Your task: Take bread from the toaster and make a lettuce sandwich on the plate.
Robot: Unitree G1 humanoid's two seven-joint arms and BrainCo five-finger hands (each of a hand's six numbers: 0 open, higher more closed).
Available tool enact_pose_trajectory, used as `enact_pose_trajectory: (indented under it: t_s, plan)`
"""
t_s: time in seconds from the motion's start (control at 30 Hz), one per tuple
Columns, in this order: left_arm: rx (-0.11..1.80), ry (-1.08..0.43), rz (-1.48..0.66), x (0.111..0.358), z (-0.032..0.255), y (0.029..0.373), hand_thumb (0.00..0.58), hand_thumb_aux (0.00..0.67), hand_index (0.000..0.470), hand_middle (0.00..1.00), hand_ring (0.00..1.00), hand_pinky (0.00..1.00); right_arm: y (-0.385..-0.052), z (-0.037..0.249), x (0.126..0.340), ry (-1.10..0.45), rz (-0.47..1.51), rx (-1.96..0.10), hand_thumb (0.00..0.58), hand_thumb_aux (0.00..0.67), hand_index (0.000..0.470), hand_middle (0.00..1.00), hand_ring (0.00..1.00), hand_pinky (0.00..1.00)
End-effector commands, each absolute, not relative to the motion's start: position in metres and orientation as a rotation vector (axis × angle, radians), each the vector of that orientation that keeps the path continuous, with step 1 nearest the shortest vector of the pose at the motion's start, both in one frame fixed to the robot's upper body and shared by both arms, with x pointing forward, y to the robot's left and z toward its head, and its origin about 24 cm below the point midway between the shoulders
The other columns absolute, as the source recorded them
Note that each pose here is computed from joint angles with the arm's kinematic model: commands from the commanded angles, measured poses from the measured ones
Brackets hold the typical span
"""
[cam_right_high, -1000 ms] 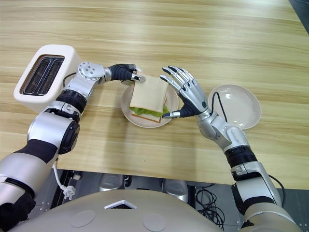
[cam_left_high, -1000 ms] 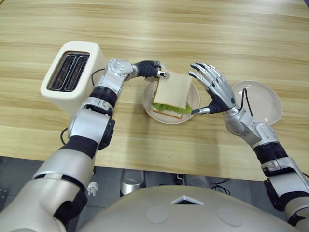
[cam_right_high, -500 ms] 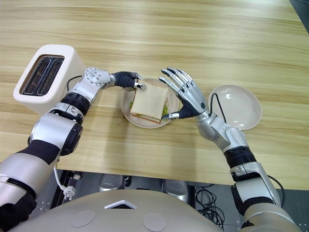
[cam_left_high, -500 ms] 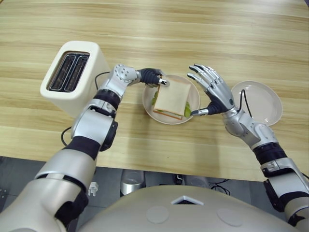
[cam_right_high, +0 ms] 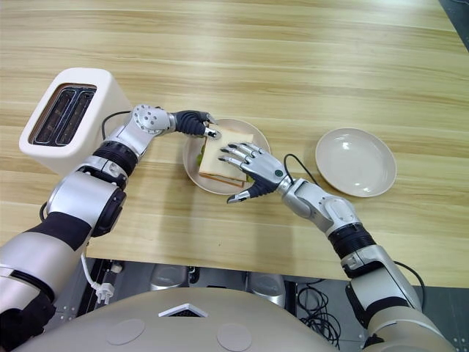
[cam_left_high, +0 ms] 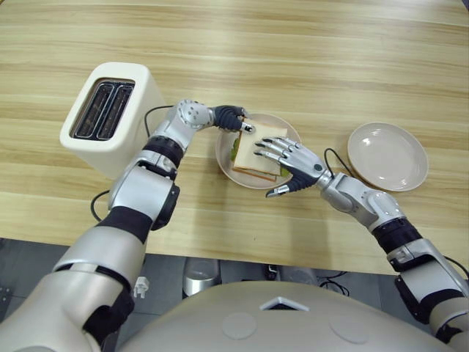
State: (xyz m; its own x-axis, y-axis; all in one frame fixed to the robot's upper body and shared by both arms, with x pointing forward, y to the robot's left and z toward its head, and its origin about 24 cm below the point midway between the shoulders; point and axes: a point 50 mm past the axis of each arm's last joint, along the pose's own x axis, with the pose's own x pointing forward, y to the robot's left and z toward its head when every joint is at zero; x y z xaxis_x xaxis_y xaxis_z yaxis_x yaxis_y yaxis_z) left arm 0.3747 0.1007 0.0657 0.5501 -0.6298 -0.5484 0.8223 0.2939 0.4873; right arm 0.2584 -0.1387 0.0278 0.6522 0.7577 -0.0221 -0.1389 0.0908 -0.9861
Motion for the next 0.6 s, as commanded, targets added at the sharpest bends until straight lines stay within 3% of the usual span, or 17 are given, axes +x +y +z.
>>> enact_pose_trajectory:
  t_s: [0.03,0.13,0.17,0.2,0.37,0.47,0.5,0.53,0.57,0.6]
  plan:
    - [0.849,0.258,-1.007,0.373,0.065,0.094,0.580,0.670,0.460,1.00,1.00,1.00,-0.132,0.011,0.249,-0.486,0.870,-1.347,0.000,0.000,0.000,0.00,0.00,0.00]
    - [0.873,0.242,-0.994,0.374,0.066,0.094,0.580,0.654,0.449,1.00,1.00,1.00,-0.133,0.005,0.245,-0.418,0.936,-1.348,0.000,0.000,0.000,0.00,0.00,0.00]
    - [0.889,0.228,-0.981,0.375,0.067,0.094,0.491,0.407,0.280,1.00,1.00,1.00,-0.133,0.003,0.243,-0.397,0.955,-1.350,0.000,0.000,0.000,0.00,0.00,0.00]
    - [0.905,0.207,-0.960,0.377,0.070,0.094,0.000,0.000,0.000,1.00,1.00,1.00,-0.134,0.001,0.242,-0.378,0.974,-1.355,0.000,0.000,0.000,0.00,0.00,0.00]
    - [0.969,0.004,-0.735,0.396,0.108,0.093,0.000,0.000,0.000,1.00,1.00,1.00,-0.136,-0.002,0.239,-0.335,1.004,-1.362,0.000,0.000,0.000,0.00,0.00,0.00]
    - [1.246,-0.179,-0.508,0.407,0.137,0.101,0.000,0.000,0.000,1.00,1.00,1.00,-0.137,-0.002,0.239,-0.326,0.996,-1.360,0.000,0.000,0.000,0.00,0.00,0.00]
    - [1.420,-0.250,-0.405,0.411,0.146,0.106,0.000,0.000,0.000,0.90,0.90,0.90,-0.138,-0.002,0.240,-0.326,0.990,-1.361,0.000,0.000,0.000,0.00,0.00,0.00]
    - [1.577,-0.324,-0.282,0.415,0.157,0.112,0.000,0.000,0.000,0.68,0.68,0.68,-0.139,-0.002,0.240,-0.324,0.985,-1.363,0.000,0.000,0.000,0.00,0.00,0.00]
    - [1.708,-0.404,-0.142,0.418,0.169,0.117,0.000,0.000,0.000,0.45,0.45,0.45,-0.140,-0.002,0.241,-0.322,0.979,-1.364,0.000,0.000,0.000,0.00,0.00,0.00]
    - [1.816,-0.484,0.012,0.420,0.181,0.123,0.000,0.000,0.000,0.11,0.11,0.11,-0.141,-0.002,0.243,-0.318,0.967,-1.364,0.000,0.000,0.000,0.00,0.00,0.00]
